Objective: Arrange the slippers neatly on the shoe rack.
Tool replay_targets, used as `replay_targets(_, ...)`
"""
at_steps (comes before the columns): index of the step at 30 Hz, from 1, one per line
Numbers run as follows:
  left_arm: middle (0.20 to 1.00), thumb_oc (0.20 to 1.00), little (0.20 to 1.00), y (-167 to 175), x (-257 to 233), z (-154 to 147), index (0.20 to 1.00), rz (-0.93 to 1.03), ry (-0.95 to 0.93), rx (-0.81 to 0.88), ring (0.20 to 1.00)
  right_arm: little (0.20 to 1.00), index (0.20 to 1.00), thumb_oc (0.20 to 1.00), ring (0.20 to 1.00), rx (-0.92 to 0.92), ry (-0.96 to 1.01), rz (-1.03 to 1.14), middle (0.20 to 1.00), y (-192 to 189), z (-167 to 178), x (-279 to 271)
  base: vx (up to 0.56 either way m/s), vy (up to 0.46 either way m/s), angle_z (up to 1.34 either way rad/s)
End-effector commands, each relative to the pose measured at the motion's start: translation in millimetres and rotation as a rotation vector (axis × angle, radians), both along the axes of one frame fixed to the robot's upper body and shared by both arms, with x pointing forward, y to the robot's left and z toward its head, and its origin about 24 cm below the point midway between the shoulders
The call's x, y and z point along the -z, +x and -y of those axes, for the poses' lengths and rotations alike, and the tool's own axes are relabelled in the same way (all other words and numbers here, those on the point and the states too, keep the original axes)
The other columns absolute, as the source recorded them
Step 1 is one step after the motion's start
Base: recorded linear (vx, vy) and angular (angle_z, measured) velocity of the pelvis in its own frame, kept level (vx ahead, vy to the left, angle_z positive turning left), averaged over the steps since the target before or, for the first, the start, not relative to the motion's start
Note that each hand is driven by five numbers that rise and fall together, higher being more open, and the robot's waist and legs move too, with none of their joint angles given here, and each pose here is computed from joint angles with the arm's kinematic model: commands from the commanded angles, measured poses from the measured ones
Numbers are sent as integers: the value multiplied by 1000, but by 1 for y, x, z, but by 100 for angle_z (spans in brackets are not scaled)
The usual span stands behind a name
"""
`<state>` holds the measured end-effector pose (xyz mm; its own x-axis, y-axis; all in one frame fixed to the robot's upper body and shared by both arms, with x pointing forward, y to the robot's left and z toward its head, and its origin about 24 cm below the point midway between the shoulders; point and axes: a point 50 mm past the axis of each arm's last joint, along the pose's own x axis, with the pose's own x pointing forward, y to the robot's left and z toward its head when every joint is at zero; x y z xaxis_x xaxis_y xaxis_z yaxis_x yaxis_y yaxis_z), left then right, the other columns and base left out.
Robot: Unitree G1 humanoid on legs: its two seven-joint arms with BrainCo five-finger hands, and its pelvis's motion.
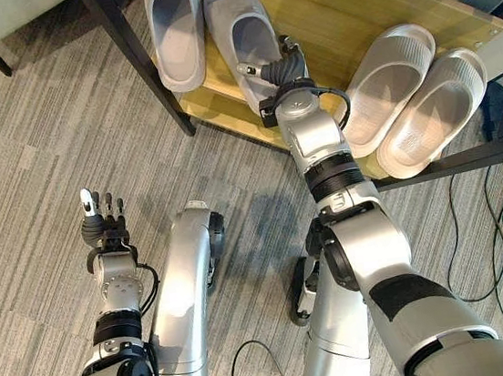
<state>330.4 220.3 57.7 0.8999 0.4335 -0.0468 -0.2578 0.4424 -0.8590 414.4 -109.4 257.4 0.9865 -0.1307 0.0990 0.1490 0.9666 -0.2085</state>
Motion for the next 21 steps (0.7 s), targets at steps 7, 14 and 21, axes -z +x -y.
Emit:
replay_targets(7, 1000, 1000, 1000, -10, 31, 89, 1000, -65, -116, 197, 1000, 1000, 1000, 1000, 1000, -139, 18, 47, 1000, -12, -27, -9, 0, 0, 0)
replay_targets(14, 1000, 1000, 1000, -9, 32, 91, 1000, -76, -75, 222, 1000, 1000, 1000, 1000, 1000, -193, 11, -21, 1000, -13, -38, 11, 0, 0, 0)
replay_targets(21, 1000, 1000, 1000, -9, 35, 91, 1000, -87, -57, 240, 1000, 1000, 1000, 1000, 1000, -260, 8, -102, 1000, -16, -54, 35, 0, 0, 0)
